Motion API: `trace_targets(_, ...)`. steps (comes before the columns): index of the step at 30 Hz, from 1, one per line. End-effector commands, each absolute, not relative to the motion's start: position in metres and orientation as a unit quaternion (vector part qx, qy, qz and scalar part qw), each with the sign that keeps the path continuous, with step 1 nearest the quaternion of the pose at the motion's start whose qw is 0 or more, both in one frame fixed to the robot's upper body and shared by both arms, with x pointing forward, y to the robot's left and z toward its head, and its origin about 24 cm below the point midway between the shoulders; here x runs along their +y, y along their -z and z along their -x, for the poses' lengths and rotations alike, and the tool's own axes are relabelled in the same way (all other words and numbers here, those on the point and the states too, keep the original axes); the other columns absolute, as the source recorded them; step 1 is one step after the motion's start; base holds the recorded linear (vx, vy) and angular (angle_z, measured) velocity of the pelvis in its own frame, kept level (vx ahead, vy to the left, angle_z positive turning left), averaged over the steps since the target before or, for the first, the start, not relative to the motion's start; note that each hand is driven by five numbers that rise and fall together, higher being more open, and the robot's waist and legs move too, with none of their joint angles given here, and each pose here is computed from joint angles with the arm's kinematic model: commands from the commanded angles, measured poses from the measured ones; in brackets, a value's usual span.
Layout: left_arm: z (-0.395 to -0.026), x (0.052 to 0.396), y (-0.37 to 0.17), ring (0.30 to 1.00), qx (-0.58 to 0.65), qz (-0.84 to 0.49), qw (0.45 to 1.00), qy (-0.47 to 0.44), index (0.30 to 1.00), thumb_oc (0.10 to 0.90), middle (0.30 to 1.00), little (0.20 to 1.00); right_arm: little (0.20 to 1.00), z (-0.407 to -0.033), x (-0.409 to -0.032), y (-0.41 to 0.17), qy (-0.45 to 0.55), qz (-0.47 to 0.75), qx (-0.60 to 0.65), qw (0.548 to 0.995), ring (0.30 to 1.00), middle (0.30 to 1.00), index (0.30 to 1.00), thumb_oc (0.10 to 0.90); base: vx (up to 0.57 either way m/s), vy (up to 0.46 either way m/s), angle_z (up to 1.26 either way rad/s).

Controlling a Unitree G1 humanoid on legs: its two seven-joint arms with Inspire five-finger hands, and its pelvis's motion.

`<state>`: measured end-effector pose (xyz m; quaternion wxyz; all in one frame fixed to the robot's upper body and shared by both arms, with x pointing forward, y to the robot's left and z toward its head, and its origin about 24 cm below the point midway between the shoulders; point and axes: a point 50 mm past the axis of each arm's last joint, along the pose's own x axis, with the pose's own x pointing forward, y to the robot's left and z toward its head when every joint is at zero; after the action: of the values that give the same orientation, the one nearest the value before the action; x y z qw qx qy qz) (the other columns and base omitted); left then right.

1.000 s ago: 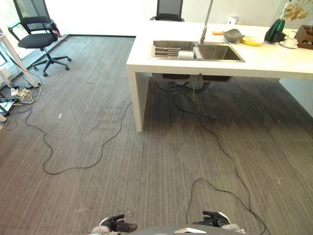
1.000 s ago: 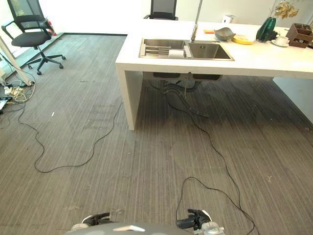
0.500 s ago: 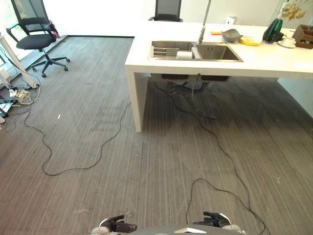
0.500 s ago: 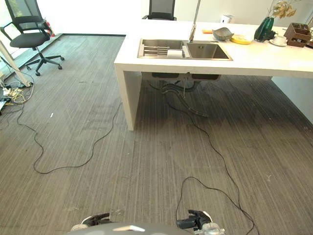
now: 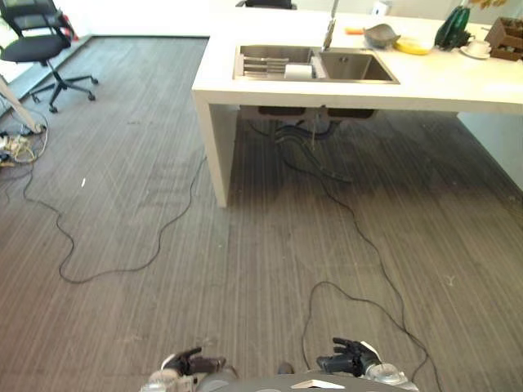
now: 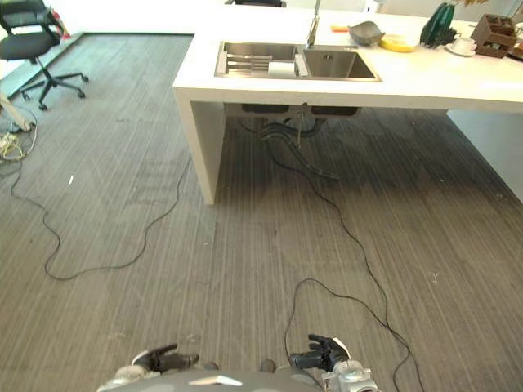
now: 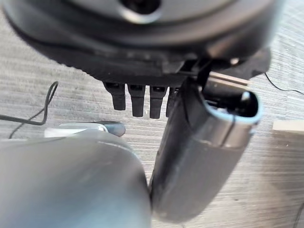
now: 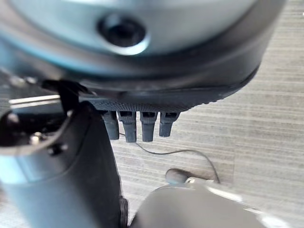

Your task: Place the dishes in the dishwasher.

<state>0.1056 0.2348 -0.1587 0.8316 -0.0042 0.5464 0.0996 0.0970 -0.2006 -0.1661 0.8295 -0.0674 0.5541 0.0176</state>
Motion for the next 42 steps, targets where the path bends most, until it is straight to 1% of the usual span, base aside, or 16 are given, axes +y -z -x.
trace_targets(1, -0.121, 0.180, 0.164, 0.900, 0.537, 0.050, 0.840, -0.063, 0.900, 0.800, 0.900, 0.900, 0.900, -0.077, -0.228, 0.166, -0.003, 0.101, 0.588, 0.803, 0.900, 0.900, 0.900, 0.800, 0.14, -0.149, -0.02)
trace_targets(8, -0.121, 0.178, 0.163, 0.900, 0.520, 0.024, 0.851, -0.060, 0.900, 0.800, 0.900, 0.900, 0.900, -0.057, -0.240, 0.167, 0.008, 0.116, 0.610, 0.783, 0.900, 0.900, 0.900, 0.800, 0.32, 0.039, -0.10)
trace_targets(11, -0.141, 0.180, 0.155, 0.900, 0.483, 0.067, 0.868, -0.096, 0.900, 0.800, 0.900, 0.900, 0.900, -0.059, -0.245, 0.165, 0.014, 0.125, 0.607, 0.784, 0.900, 0.900, 0.900, 0.800, 0.42, 0.071, -0.06)
trace_targets(12, -0.164, 0.186, 0.143, 0.900, 0.429, 0.116, 0.885, -0.140, 0.900, 0.800, 0.900, 0.900, 0.900, -0.059, -0.247, 0.165, 0.018, 0.130, 0.608, 0.783, 0.900, 0.900, 0.900, 0.800, 0.56, 0.136, -0.80)
trace_targets(13, -0.217, 0.189, 0.097, 0.900, 0.277, 0.138, 0.942, -0.132, 0.900, 0.800, 0.900, 0.900, 0.900, -0.057, -0.249, 0.164, 0.026, 0.127, 0.602, 0.788, 0.900, 0.900, 0.900, 0.800, 0.56, 0.136, -0.80)
trace_targets(14, -0.217, 0.189, 0.097, 0.900, 0.277, 0.138, 0.942, -0.132, 0.900, 0.800, 0.900, 0.900, 0.900, -0.057, -0.249, 0.164, 0.026, 0.127, 0.602, 0.788, 0.900, 0.900, 0.900, 0.800, 0.41, 0.114, -0.56)
trace_targets(16, -0.255, 0.204, 0.029, 0.900, 0.109, 0.103, 0.980, -0.127, 0.900, 0.800, 0.900, 0.900, 0.900, -0.056, -0.243, 0.165, 0.024, 0.117, 0.589, 0.799, 0.900, 0.900, 0.900, 0.800, 0.32, 0.066, -0.77)
trace_targets(19, -0.259, 0.206, 0.018, 0.900, 0.086, 0.094, 0.984, -0.124, 0.900, 0.800, 0.900, 0.900, 0.900, -0.059, -0.239, 0.165, 0.016, 0.115, 0.584, 0.804, 0.900, 0.900, 0.900, 0.800, 0.26, 0.045, -0.29)
trace_targets(20, -0.276, 0.216, -0.029, 0.900, -0.020, 0.043, 0.989, -0.137, 0.900, 0.800, 0.900, 0.900, 0.900, -0.067, -0.227, 0.165, -0.018, 0.119, 0.565, 0.816, 0.900, 0.900, 0.900, 0.800, 0.25, 0.064, 0.12)
trace_targets(21, -0.276, 0.216, -0.029, 0.900, -0.020, 0.043, 0.989, -0.137, 0.900, 0.800, 0.900, 0.900, 0.900, -0.067, -0.227, 0.165, -0.018, 0.119, 0.565, 0.816, 0.900, 0.900, 0.900, 0.800, 0.47, 0.123, 0.07)
trace_targets(23, -0.298, 0.207, -0.137, 0.900, -0.246, 0.046, 0.963, -0.098, 0.900, 0.800, 0.900, 0.900, 0.900, -0.093, -0.224, 0.158, -0.037, 0.140, 0.521, 0.841, 0.900, 0.900, 0.900, 0.800, 0.51, 0.234, 0.08)
trace_targets(25, -0.296, 0.204, -0.151, 0.900, -0.274, 0.030, 0.957, -0.092, 0.900, 0.800, 0.900, 0.900, 0.900, -0.093, -0.223, 0.157, -0.039, 0.139, 0.519, 0.842, 0.900, 0.900, 0.900, 0.800, 0.36, 0.184, 0.10)
trace_targets(27, -0.291, 0.184, -0.202, 0.900, -0.385, -0.025, 0.921, -0.050, 0.900, 0.800, 0.900, 0.900, 0.900, -0.108, -0.216, 0.153, -0.052, 0.130, 0.492, 0.859, 0.900, 0.900, 0.900, 0.800, 0.63, 0.127, 0.55)
trace_targets(32, -0.286, 0.170, -0.212, 0.900, -0.417, -0.026, 0.908, -0.020, 0.900, 0.800, 0.900, 0.900, 0.900, -0.100, -0.223, 0.155, -0.033, 0.121, 0.507, 0.853, 0.900, 0.900, 0.900, 0.800, 0.40, -0.134, 0.63)
trace_targets(35, -0.283, 0.160, -0.207, 0.900, -0.413, -0.050, 0.909, 0.017, 0.900, 0.800, 0.900, 0.900, 0.900, -0.069, -0.230, 0.164, -0.010, 0.112, 0.563, 0.819, 0.900, 0.900, 0.900, 0.800, 0.50, -0.317, 1.04)
trace_targets(42, -0.274, 0.168, -0.197, 0.900, -0.393, -0.057, 0.917, 0.028, 0.900, 0.800, 0.900, 0.900, 0.900, -0.056, -0.246, 0.163, -0.040, 0.158, 0.587, 0.793, 0.900, 0.900, 0.900, 0.800, 0.18, -0.274, 0.59)
